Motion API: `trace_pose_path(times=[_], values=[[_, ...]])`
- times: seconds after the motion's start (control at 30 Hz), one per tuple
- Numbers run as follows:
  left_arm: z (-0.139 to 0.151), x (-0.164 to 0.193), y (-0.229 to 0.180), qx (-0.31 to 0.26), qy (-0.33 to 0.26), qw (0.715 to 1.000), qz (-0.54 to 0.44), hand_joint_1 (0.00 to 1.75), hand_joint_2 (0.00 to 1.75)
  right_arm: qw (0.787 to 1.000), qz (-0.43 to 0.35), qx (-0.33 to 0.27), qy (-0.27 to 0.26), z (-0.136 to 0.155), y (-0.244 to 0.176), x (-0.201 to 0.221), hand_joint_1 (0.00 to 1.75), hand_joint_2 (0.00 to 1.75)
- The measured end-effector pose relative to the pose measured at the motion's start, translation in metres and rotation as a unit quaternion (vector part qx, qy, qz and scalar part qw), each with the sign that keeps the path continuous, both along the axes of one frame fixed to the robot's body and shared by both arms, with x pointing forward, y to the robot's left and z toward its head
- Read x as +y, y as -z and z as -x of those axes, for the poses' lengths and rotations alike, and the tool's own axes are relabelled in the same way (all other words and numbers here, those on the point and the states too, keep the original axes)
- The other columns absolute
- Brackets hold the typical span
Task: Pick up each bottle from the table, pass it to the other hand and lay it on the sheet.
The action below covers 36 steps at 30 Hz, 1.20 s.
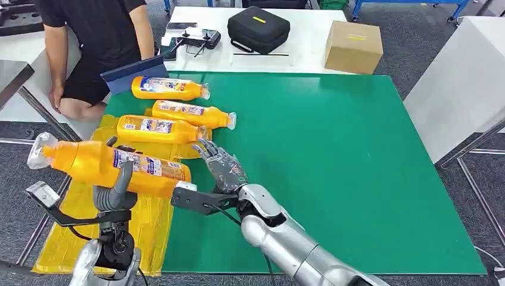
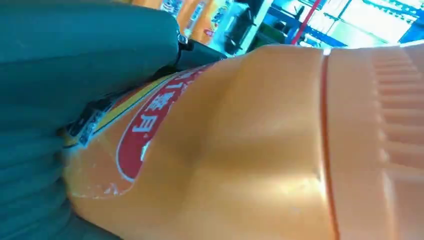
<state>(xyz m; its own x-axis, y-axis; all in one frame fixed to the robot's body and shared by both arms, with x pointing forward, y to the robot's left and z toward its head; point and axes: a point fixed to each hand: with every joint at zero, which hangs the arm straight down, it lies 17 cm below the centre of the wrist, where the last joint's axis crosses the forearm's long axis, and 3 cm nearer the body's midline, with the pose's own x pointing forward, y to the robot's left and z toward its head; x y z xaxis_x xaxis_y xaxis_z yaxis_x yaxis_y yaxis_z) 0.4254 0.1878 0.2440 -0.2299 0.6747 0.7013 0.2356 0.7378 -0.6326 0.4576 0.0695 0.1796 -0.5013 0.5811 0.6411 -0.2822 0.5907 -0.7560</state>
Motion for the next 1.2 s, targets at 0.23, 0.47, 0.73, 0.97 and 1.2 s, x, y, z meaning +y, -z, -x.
trace_pose_path(times=[0.23,0.47,0.73,0.97,1.2], values=[[-0.004,0.015,-0.004,-0.016,-0.066,0.995,-0.073,1.75,1.75,0.997,-0.041,-0.049,0.051,-0.013,-0.037,-0.056,0.0,0.0],[-0.014,0.081,-0.021,-0.056,-0.239,0.93,-0.273,1.75,1.75,0.988,-0.057,-0.107,0.092,-0.008,-0.075,-0.129,0.0,0.0],[-0.016,0.139,-0.023,-0.056,-0.356,0.829,-0.427,1.75,1.75,0.98,-0.047,-0.147,0.126,0.004,-0.086,-0.179,0.0,0.0],[-0.012,0.18,-0.016,-0.074,-0.447,0.586,-0.672,1.75,1.75,0.975,-0.027,-0.164,0.148,0.011,-0.087,-0.22,0.0,0.0],[-0.021,0.191,0.029,-0.052,-0.423,0.503,-0.752,1.75,1.75,0.972,-0.02,-0.173,0.155,0.008,-0.092,-0.236,0.0,0.0]])
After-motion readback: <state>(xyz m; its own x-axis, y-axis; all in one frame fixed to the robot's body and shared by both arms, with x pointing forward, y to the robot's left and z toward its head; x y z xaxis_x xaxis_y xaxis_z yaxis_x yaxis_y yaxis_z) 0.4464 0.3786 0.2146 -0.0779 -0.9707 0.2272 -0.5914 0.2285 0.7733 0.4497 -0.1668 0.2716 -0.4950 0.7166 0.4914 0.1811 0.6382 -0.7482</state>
